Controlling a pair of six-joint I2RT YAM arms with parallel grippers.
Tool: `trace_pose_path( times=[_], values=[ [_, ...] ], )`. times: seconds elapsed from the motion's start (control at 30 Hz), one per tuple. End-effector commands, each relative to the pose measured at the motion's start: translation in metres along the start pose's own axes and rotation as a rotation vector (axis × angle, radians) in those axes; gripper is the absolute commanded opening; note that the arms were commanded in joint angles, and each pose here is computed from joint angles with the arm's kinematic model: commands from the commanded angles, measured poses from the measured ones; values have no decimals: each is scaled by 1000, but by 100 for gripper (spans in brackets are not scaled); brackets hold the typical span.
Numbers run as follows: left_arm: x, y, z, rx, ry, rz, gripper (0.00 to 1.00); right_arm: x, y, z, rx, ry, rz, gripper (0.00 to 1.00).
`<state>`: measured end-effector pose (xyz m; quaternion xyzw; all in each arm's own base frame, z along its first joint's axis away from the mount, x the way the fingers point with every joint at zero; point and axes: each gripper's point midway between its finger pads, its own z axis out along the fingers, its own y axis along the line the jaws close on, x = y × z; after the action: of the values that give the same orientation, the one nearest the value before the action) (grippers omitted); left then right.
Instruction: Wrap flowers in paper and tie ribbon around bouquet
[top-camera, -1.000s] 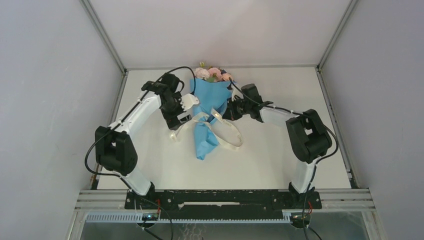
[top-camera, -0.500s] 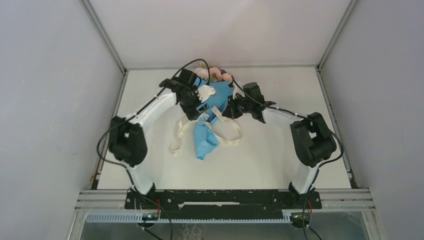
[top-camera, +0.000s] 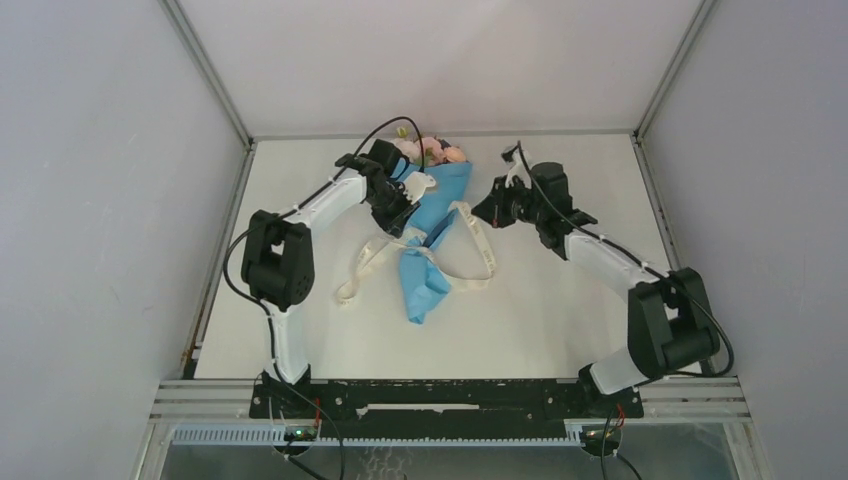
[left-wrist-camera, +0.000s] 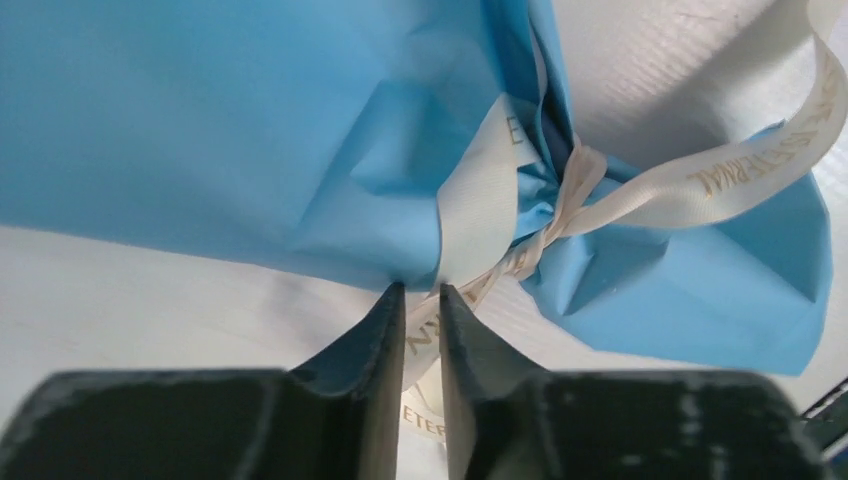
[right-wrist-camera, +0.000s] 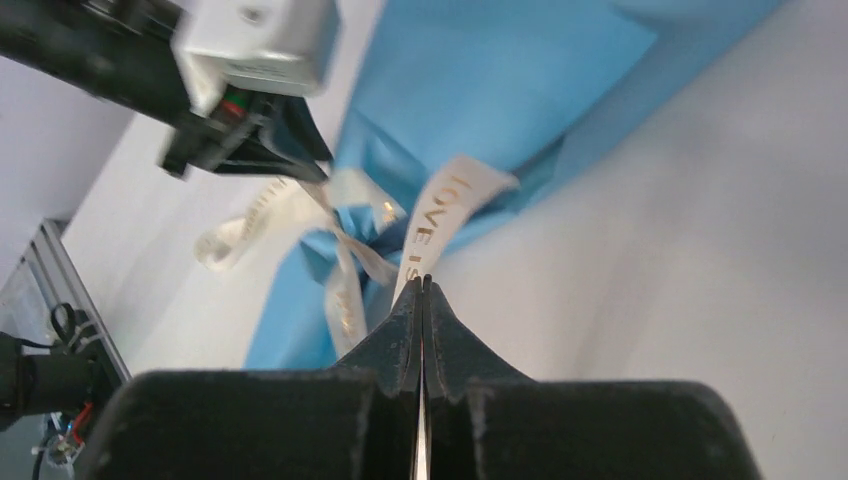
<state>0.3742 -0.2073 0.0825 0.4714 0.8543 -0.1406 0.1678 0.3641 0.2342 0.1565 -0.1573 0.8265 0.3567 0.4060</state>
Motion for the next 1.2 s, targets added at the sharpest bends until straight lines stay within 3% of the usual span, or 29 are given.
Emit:
trace_pose_path(
  times=[0.0,0.03,0.07,0.27,0.37,0.53,0.63,0.77,0.9,0.97,1.13,1.17],
  values=[
    [-5,-12,-3,62,-25,14,9,-60,33,-30,-61,-193,-60,0],
    [-6,-13,-4,66,-31,14,1,-67,36,-36,-68,-214,-63,0],
    [-8,-13,-6,67,-38,13,0,-72,39,-42,-76,-232,-66,0],
    [-22,-11,-34,80,-143,-7,0,-87,40,-68,-47,-283,-64,0],
    [-27,-20,-34,100,-158,16,31,-82,40,-66,-57,-277,-49,0],
    [-31,-31,-13,62,-106,95,53,-72,36,-60,-53,-254,-23,0],
    [-27,-22,-1,3,-61,95,60,-69,34,-60,-51,-249,-21,0],
    [-26,-10,5,-62,-33,88,61,-67,34,-58,-55,-240,-18,0],
    [-22,-10,13,-95,-3,119,58,-66,33,-56,-59,-238,-10,0],
    [-19,-11,16,-105,12,132,51,-65,33,-56,-61,-237,-10,0],
    [-24,-7,5,-142,-3,138,2,-67,33,-59,-57,-244,-15,0],
    [-27,-6,-1,-152,-19,137,0,-68,34,-61,-61,-249,-19,0]
  ],
)
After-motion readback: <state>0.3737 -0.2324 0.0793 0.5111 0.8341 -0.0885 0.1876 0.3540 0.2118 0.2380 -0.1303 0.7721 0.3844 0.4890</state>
